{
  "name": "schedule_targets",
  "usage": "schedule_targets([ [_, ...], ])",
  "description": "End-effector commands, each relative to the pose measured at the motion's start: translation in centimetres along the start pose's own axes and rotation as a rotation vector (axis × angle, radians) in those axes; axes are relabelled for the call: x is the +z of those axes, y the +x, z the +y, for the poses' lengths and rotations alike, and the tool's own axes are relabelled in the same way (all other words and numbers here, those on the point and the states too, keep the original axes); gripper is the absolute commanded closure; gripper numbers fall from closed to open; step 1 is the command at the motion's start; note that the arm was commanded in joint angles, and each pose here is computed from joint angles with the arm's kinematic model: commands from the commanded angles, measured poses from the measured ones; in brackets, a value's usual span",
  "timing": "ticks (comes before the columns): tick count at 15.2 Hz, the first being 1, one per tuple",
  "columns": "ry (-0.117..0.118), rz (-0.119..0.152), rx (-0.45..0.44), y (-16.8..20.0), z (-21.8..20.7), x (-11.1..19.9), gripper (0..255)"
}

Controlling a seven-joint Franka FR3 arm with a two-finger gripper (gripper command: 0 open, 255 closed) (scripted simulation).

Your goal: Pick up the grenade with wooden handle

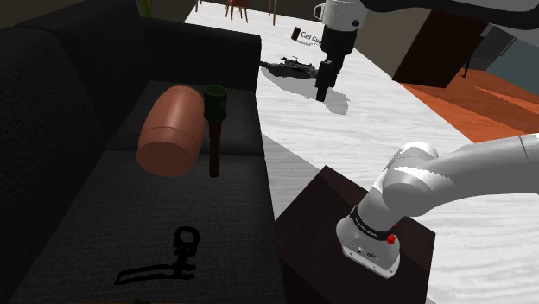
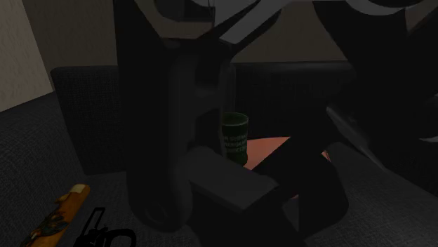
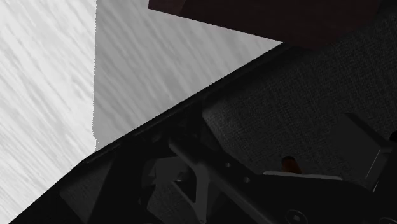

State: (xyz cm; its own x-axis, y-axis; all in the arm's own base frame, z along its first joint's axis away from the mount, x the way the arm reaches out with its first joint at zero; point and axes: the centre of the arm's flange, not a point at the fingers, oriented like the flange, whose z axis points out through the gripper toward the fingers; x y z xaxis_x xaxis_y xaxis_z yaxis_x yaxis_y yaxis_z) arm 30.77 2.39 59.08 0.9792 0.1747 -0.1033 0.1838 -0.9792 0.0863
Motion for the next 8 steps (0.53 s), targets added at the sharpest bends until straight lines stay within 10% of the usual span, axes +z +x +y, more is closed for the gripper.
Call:
schedule_targets([
  [1, 0.0, 0.0, 0.0, 0.0, 0.0, 0.0, 0],
  [8, 0.028, 0.031, 0.21, 6.4, -5.7, -0.3, 0],
])
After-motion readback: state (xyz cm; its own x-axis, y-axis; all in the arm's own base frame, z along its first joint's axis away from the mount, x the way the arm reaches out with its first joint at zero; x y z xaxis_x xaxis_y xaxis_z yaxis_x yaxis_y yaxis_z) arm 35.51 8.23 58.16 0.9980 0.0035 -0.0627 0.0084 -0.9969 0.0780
